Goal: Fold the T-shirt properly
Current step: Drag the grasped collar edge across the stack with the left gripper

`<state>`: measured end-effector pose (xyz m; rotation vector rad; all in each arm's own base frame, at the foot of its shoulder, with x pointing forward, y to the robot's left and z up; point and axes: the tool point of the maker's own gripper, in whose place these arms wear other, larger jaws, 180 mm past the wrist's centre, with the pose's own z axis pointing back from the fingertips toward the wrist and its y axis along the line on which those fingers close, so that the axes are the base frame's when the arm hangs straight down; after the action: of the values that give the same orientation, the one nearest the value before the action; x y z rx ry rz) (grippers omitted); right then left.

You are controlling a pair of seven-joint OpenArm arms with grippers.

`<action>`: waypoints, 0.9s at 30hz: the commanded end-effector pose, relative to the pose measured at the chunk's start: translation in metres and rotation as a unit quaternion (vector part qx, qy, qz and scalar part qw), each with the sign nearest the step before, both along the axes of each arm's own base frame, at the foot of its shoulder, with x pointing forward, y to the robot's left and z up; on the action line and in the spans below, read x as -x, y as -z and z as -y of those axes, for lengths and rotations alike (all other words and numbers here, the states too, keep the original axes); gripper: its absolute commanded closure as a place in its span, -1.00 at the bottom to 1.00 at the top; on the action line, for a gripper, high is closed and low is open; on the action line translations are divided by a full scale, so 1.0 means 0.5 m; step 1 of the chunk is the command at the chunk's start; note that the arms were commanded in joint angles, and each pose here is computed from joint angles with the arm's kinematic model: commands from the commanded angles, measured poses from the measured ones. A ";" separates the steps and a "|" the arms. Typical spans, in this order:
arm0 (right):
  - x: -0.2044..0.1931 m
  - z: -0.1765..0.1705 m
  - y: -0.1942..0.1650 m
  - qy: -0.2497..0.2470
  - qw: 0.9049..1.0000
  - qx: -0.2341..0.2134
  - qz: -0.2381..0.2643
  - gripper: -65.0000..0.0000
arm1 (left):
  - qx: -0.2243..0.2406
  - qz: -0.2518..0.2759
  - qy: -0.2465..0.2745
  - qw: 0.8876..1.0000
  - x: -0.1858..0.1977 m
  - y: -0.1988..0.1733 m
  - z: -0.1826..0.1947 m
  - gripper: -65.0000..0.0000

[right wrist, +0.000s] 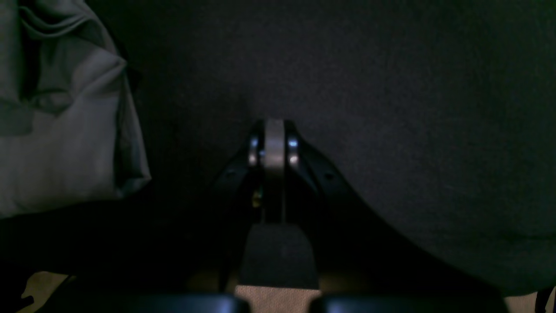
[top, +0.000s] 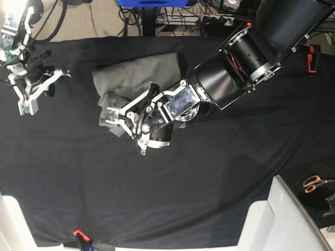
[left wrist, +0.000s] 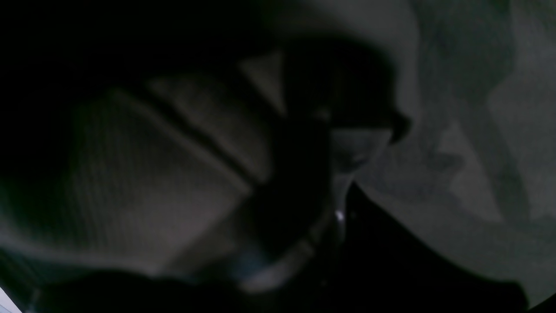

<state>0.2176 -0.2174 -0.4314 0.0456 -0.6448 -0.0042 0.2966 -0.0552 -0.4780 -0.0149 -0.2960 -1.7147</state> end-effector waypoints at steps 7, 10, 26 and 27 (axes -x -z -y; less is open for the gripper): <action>-0.017 0.007 -0.020 -0.002 1.000 0.004 0.021 1.00 | 0.018 0.019 0.003 1.000 -0.033 -0.033 0.025 1.00; -0.017 0.007 -0.020 -0.002 1.000 0.004 0.021 1.00 | 0.021 0.020 0.004 1.000 -0.033 -0.035 0.029 1.00; -0.014 0.012 -0.019 0.000 1.000 0.007 0.019 1.00 | 0.019 0.029 0.044 0.998 -0.011 -0.041 0.065 1.00; -0.014 0.011 -0.019 -0.001 1.000 0.006 0.019 1.00 | 0.019 0.029 0.044 0.998 -0.011 -0.040 0.064 1.00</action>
<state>0.2174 -0.2190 -0.4312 0.0420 -0.6444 -0.0040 0.2907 -0.0747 -0.4723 -0.0039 -0.3159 -1.8000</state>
